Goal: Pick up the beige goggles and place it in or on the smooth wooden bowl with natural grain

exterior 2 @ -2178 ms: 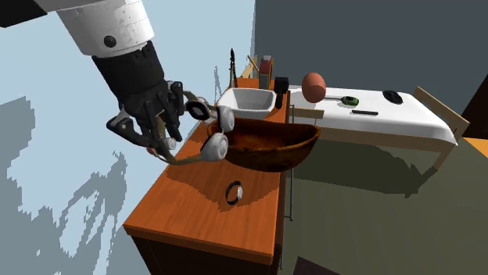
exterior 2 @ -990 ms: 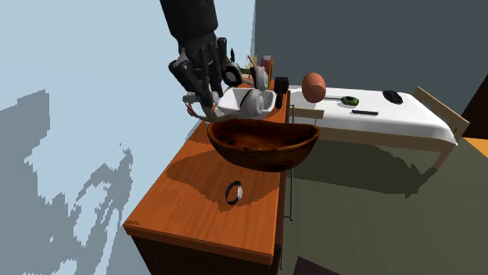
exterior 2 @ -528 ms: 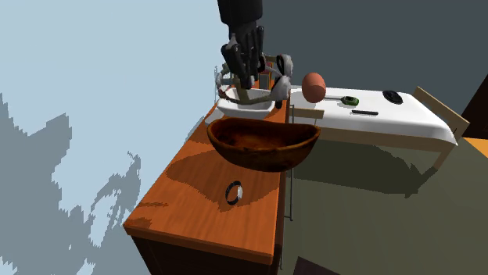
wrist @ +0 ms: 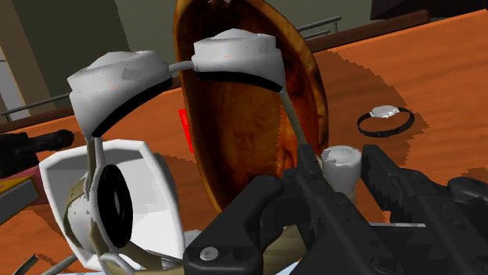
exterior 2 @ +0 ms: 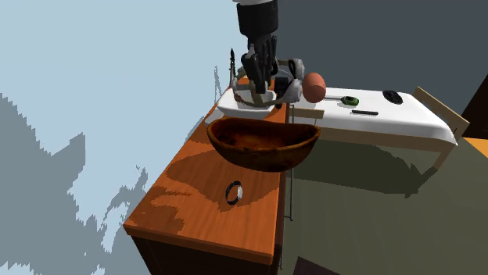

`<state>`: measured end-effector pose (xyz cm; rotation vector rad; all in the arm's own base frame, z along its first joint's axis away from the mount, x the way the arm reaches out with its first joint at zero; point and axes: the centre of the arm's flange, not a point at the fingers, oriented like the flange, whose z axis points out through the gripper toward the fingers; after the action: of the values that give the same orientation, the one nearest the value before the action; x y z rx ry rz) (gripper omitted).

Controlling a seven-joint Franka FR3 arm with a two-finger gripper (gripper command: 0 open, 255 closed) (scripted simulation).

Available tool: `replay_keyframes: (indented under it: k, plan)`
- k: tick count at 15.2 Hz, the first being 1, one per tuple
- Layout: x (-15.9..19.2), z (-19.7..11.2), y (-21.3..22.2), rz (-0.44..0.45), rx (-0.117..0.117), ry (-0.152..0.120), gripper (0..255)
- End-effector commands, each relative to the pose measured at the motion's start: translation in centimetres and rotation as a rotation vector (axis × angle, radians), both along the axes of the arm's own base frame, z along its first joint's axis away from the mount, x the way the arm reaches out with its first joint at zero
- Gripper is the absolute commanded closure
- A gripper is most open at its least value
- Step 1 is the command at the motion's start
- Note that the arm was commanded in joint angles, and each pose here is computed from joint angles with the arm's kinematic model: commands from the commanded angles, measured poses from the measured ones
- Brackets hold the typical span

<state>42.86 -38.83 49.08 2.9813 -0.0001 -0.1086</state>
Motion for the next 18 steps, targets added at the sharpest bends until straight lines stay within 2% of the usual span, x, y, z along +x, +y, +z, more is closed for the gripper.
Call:
replay_keyframes:
  k: [1,12,18]
  plan:
    - [0.1,-1.0,0.0,0.000,-0.001,-0.001,255]
    - [0.1,-6.8,0.0,0.000,-0.001,-0.001,255]
    - [0.1,-7.1,0.0,0.000,-0.001,-0.001,255]
